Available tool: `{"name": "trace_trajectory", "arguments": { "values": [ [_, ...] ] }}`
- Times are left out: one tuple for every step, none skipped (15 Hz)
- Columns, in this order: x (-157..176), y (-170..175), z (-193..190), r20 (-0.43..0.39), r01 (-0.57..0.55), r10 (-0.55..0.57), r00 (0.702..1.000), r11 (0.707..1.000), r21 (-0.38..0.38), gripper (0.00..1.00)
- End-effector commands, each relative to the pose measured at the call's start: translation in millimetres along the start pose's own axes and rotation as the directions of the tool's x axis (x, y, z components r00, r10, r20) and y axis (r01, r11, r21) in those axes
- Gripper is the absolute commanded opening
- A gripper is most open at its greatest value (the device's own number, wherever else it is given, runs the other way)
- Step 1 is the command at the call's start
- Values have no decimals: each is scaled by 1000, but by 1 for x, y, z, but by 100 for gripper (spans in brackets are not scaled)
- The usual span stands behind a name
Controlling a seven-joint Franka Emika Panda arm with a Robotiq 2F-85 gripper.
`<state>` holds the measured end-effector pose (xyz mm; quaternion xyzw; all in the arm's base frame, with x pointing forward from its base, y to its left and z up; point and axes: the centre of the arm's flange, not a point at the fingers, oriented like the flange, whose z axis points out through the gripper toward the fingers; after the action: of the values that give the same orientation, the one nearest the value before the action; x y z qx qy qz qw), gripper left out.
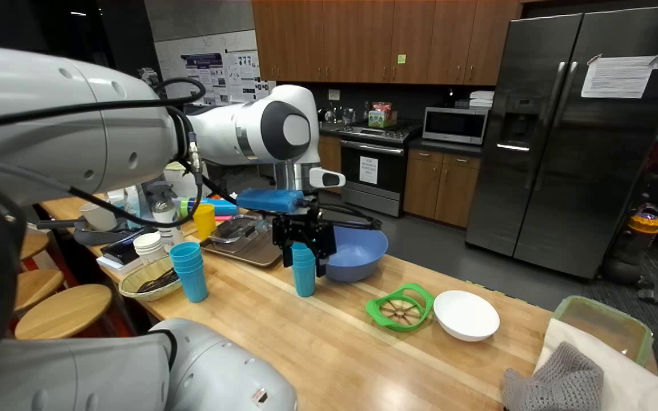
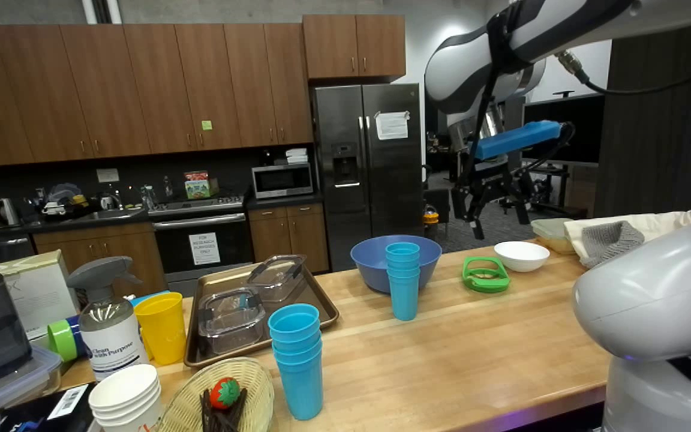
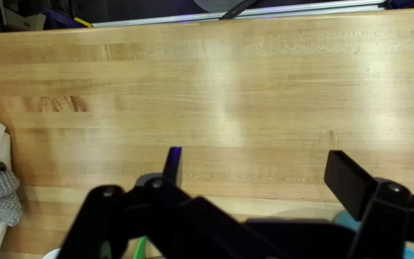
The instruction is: Move the bowl forward
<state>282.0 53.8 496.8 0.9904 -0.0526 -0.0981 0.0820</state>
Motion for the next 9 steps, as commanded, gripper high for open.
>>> {"name": "trace_trajectory", "arguments": {
  "values": [
    [5,-14,-14,-84,-2,-2,996,999,-46,100],
    [7,-18,-20,-110,4,-11,994,998,-56,100],
    [9,-23,-26,-135,13,-22,991,998,-68,100],
    [11,-28,-31,-160,18,-30,987,997,-78,100],
    [13,-34,-37,-182,30,-46,982,996,-89,100],
    [14,-39,-43,-203,39,-58,978,994,-98,100],
    [16,-46,-49,-222,51,-74,972,993,-106,100],
    [18,-52,-55,-240,62,-88,967,992,-113,100],
    [19,-59,-61,-258,71,-98,961,991,-113,100]
  ]
}}
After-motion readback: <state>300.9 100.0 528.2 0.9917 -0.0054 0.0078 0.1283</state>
